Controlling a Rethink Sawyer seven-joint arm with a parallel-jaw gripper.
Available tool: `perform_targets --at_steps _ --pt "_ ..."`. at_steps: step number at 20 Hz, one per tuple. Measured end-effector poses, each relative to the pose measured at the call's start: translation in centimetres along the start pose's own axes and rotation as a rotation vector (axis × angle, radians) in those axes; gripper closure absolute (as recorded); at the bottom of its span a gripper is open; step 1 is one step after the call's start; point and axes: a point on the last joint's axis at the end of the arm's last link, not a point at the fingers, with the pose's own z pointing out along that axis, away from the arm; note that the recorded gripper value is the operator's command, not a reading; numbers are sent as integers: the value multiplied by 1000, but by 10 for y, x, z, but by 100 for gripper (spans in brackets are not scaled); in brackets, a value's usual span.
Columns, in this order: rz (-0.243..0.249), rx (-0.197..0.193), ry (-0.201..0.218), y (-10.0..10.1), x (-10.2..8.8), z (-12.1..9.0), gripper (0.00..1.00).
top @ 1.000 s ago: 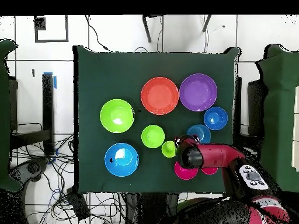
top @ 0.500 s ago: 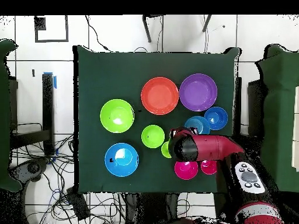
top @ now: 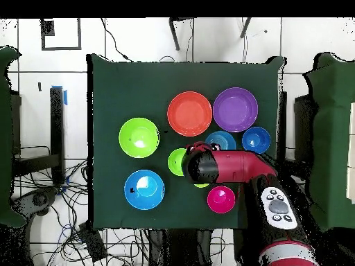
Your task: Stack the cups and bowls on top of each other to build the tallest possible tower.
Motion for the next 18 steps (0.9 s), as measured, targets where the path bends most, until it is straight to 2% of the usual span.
perform_targets --at_steps 2,6,9,11,14,15,18 --pt "4 -10 -1 9 -3 -1 100" --pt "-11 -43 -4 56 -15 -8 100" --pt "-21 -51 -7 71 -19 -10 100" --pt "-47 -65 -7 104 -24 -16 100" --pt "-65 -73 3 133 -25 -21 100" --pt "-77 -73 20 158 -25 -26 100" --pt "-78 -71 37 179 -25 -30 100"
